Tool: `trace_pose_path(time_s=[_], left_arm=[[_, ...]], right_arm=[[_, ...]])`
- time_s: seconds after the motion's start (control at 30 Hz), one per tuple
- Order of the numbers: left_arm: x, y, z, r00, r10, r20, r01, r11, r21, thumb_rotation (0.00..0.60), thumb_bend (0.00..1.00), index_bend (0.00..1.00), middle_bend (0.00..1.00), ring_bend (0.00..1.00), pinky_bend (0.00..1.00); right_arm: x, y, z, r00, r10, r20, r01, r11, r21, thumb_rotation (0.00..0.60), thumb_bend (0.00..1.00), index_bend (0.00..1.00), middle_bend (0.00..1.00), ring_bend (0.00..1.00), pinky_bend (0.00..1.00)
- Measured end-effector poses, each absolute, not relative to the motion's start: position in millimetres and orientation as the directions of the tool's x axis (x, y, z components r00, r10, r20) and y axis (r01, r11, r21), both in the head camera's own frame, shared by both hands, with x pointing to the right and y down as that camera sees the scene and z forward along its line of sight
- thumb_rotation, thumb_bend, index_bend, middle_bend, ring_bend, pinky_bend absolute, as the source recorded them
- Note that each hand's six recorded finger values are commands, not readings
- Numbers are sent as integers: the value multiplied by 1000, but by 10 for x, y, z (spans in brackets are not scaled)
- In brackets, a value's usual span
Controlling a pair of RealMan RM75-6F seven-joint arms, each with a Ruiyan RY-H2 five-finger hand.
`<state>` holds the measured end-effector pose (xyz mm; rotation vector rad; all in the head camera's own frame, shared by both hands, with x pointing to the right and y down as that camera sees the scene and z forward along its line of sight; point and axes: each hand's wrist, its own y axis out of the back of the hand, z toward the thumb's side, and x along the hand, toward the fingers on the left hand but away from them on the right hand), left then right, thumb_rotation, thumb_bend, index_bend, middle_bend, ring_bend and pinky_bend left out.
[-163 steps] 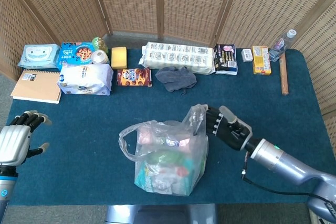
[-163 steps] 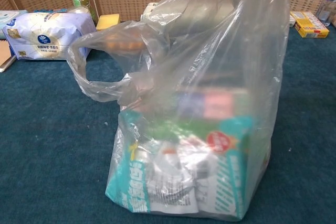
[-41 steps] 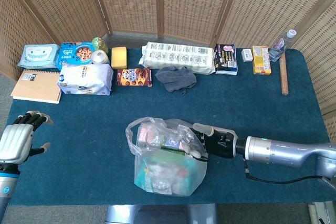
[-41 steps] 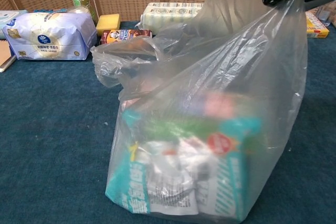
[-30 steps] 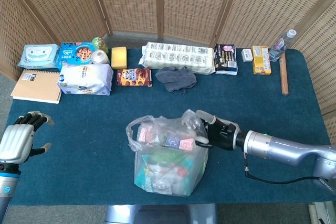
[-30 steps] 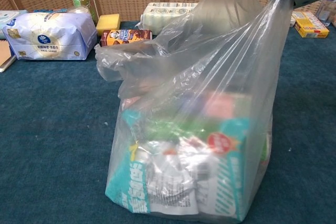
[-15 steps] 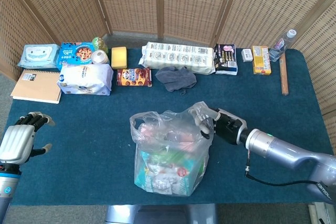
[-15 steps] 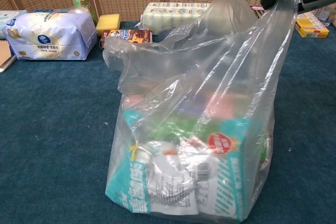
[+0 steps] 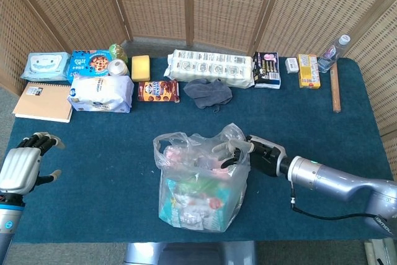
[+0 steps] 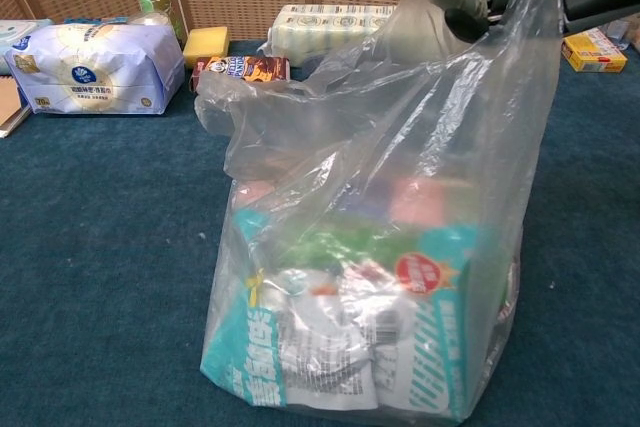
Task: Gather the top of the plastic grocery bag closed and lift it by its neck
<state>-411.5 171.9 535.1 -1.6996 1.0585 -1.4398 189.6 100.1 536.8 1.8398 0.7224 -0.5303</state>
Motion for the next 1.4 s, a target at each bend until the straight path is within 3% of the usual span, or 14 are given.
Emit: trace_pose_path(time_s=[0.1,0.2,0.3,0.4,0.73,1.07,1.4], left_arm=[[-4122,1717,5356,64,-892,448,-163,-452,-877,600,11,403,343,226,261],[-4124,1719,5362,65,-891,449,-164,-454,-876,600,11,403,343,225,261],[-4124,1720,5368,65,-890,451,-165,-455,-875,600,11,403,343,226,261],[-4117,1709,5364,68,-892,447,-164,-452,-877,600,10,403,343,226,261],[-4080,1676,5339,82,-896,437,-161,-445,-881,600,12,403,343,226,261],[-3941,1603,5305,142,-901,410,-151,-429,-891,600,11,403,343,226,261],[-3489,1379,5150,337,-886,319,-119,-377,-919,600,11,361,343,226,260]], right_arm=[[1880,994,5352,723,228,-652,690,-274,670,424,160,648,485,485,391],[1888,971,5338,720,234,-653,693,-263,671,427,164,648,596,651,536],[1907,953,5331,714,241,-657,700,-250,669,426,164,633,627,702,635],[1914,954,5320,715,244,-655,699,-237,675,426,165,592,619,691,665],[1940,923,5174,770,267,-579,634,-226,739,429,161,420,483,560,581],[2027,812,4964,814,319,-486,553,-167,816,430,160,396,457,524,571],[2097,758,4877,797,367,-480,556,-134,820,427,160,391,440,492,556]])
